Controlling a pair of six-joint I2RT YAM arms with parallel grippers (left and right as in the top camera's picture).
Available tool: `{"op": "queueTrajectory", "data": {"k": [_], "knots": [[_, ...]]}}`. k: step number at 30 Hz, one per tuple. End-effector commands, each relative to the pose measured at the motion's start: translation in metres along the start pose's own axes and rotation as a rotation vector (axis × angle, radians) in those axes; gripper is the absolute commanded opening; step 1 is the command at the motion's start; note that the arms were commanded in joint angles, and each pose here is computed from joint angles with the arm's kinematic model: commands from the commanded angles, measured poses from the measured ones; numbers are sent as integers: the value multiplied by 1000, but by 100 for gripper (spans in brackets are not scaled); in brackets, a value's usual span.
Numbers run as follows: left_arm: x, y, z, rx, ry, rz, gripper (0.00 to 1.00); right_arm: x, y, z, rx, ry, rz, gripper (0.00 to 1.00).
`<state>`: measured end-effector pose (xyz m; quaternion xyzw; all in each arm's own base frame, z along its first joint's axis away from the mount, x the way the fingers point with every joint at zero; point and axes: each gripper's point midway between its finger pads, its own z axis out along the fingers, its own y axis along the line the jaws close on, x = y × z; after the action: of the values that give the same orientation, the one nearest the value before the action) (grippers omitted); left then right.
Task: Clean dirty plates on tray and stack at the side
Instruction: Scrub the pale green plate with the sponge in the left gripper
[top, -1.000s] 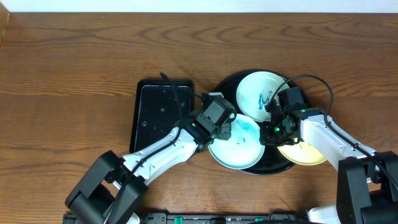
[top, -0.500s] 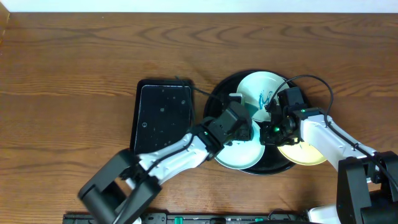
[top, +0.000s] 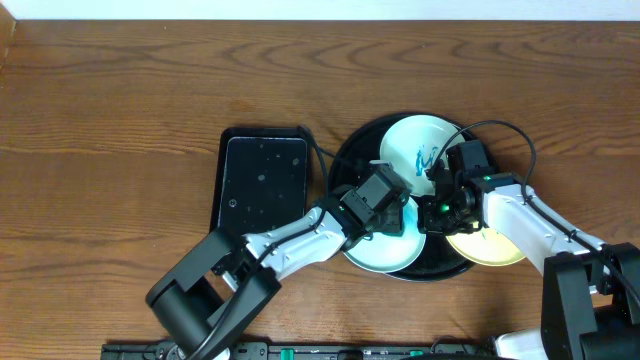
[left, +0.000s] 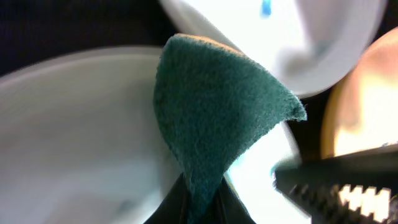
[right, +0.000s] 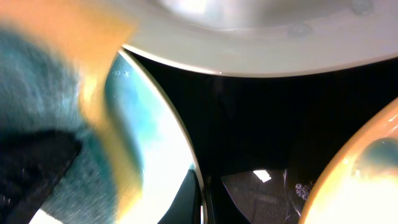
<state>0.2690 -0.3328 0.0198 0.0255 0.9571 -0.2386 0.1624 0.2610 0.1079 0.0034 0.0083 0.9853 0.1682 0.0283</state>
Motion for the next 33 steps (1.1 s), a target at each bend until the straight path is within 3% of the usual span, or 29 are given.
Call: {"op": "queueTrajectory", "data": {"k": [1, 5, 14, 20, 26, 29, 33], "knots": [[53, 53, 1, -170, 181, -11, 8, -2, -7, 2, 58, -7, 7, 1], [44, 45, -10, -146, 150, 40, 7, -2, -7, 2, 58, -6, 7, 1], [-43, 41, -21, -168, -231, 29, 9, -2, -7, 2, 59, -4, 8, 1], [-64, 35, -19, -146, -327, 17, 9, -2, -7, 2, 59, -4, 8, 1], [-48, 42, -5, -154, -253, 22, 8, -2, -8, 2, 59, -4, 8, 1], [-22, 32, 1, -80, -114, 18, 8, -2, -7, 2, 59, -5, 8, 1], [23, -3, -1, 134, 139, 14, 8, -2, -7, 2, 59, -5, 8, 1]]}}
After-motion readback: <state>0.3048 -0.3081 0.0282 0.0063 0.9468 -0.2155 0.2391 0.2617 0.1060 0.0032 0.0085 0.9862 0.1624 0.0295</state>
